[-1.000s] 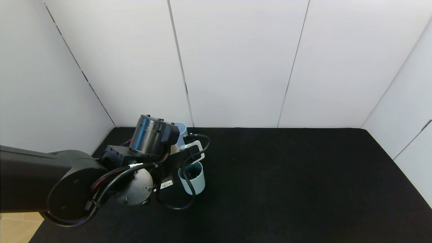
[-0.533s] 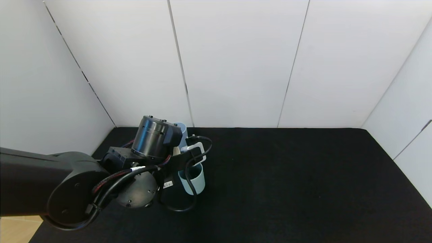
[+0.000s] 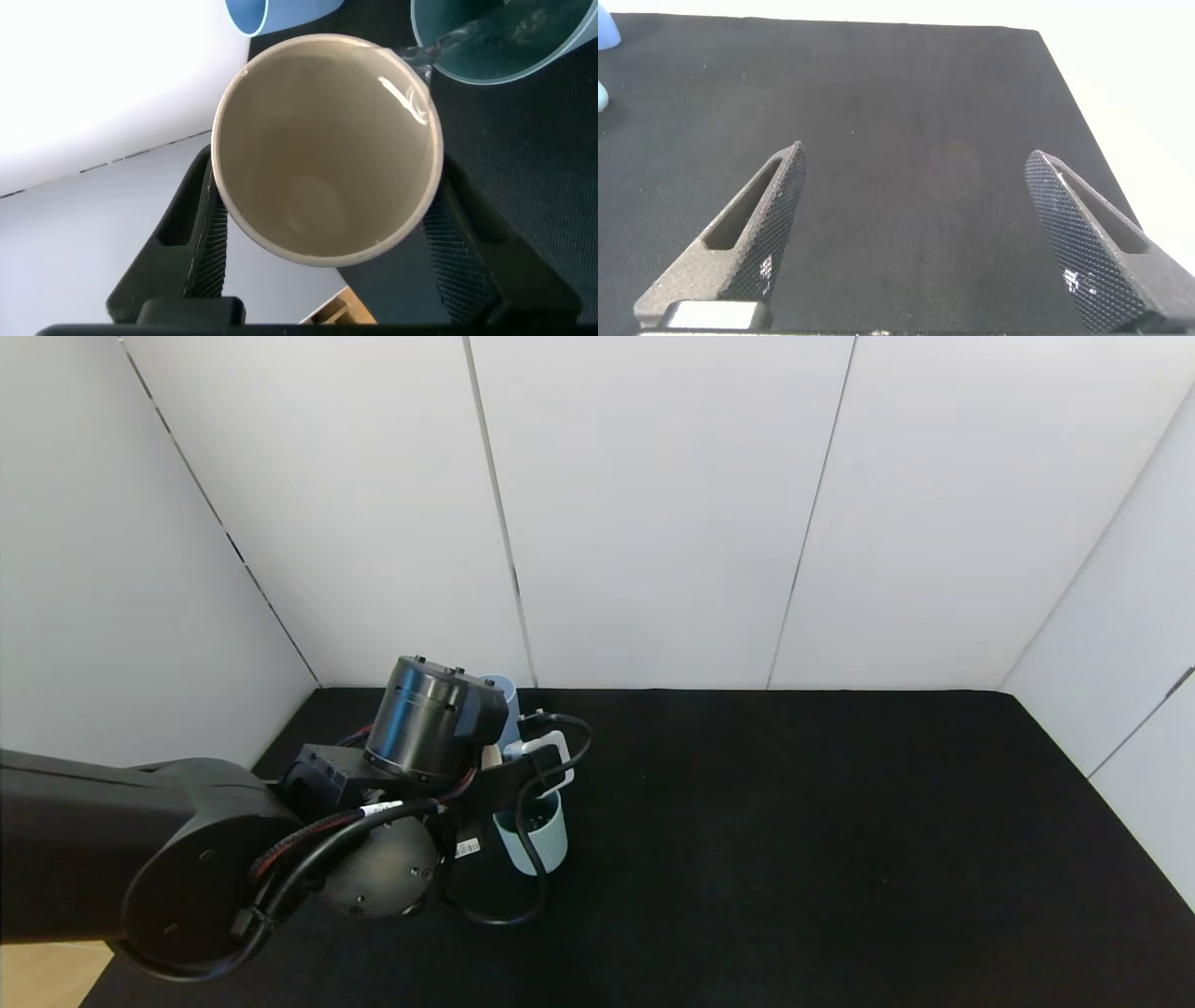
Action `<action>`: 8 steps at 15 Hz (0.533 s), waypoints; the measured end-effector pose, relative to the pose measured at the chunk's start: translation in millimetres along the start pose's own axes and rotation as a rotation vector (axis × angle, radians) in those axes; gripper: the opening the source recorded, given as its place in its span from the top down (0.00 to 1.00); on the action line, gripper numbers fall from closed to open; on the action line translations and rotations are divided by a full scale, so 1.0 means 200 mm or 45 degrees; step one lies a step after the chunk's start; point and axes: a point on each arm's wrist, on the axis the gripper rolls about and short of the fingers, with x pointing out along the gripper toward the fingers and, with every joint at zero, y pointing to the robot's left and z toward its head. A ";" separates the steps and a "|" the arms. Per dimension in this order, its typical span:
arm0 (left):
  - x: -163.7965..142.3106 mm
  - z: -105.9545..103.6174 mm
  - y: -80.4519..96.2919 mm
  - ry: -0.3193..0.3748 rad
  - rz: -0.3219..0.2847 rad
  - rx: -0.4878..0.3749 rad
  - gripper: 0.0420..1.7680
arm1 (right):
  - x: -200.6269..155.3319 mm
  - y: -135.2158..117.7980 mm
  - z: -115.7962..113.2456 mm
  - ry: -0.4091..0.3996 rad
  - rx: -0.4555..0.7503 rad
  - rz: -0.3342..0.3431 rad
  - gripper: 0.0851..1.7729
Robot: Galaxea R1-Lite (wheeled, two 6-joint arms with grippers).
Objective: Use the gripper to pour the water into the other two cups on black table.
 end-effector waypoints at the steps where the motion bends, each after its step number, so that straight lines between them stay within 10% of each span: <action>1: 0.00 0.00 0.00 -0.002 0.001 0.000 0.31 | 0.00 0.00 0.00 0.000 0.000 -0.001 0.04; 8: -0.02 0.00 0.01 -0.023 0.000 -0.024 0.32 | 0.00 0.00 0.00 0.000 0.000 -0.001 0.04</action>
